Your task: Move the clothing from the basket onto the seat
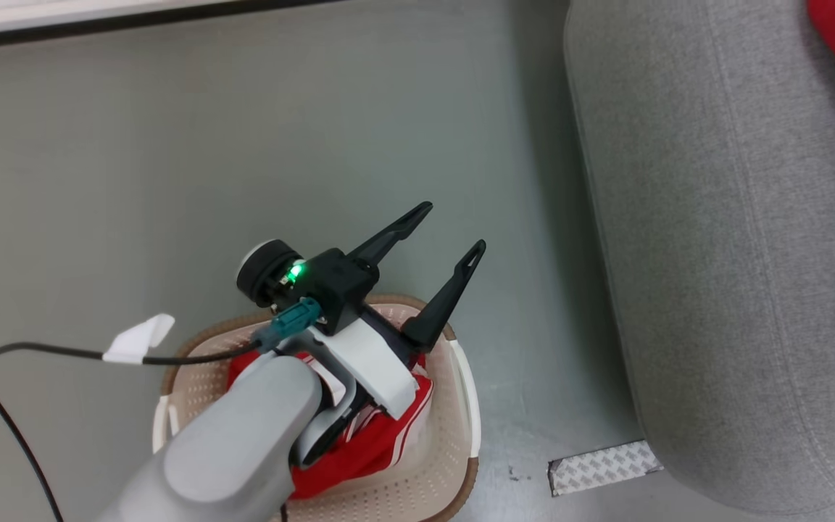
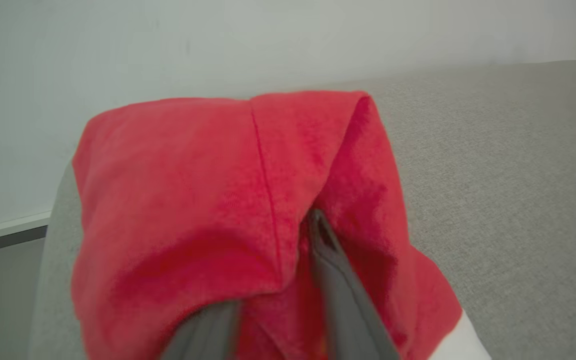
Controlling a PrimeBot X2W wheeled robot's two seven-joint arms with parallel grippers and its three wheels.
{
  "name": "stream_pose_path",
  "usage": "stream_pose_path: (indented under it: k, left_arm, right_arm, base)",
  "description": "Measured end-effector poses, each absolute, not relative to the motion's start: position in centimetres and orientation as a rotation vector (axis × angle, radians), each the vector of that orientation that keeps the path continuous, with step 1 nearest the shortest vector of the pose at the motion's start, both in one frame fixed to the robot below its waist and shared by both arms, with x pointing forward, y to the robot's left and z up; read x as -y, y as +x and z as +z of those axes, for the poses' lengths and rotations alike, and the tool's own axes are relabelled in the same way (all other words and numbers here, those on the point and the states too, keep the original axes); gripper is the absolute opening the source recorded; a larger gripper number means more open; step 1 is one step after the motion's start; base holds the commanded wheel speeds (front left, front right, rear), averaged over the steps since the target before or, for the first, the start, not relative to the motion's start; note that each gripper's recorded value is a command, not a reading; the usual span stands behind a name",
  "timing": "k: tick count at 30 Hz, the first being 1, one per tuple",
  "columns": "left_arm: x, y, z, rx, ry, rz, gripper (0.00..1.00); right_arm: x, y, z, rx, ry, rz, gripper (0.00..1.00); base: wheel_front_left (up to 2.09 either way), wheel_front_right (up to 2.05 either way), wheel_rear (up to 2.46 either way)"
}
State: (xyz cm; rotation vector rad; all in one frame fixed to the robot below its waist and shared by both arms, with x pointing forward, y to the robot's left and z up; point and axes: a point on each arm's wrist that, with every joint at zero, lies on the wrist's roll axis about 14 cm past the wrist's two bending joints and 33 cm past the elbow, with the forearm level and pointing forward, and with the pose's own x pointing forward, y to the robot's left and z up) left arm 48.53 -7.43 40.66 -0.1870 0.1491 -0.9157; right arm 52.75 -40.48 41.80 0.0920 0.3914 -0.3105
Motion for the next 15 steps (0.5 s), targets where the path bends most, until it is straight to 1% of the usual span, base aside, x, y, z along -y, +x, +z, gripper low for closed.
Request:
stream_pose_path:
  k: [9, 15]
  left_arm:
    - [7.6, 48.0, 42.8, -0.117, -0.191, -0.91, 1.0]
    - [7.2, 46.6, 44.2, -0.117, -0.195, -0.89, 1.0]
  right_arm:
    - [40.7, 51.2, 43.6, -0.423, 0.086, -0.295, 1.0]
    - [40.4, 48.9, 44.6, -0.461, 0.07, -0.272, 1.0]
  base:
    - [0.0, 0.0, 0.0]
    - [0.0, 0.0, 0.0]
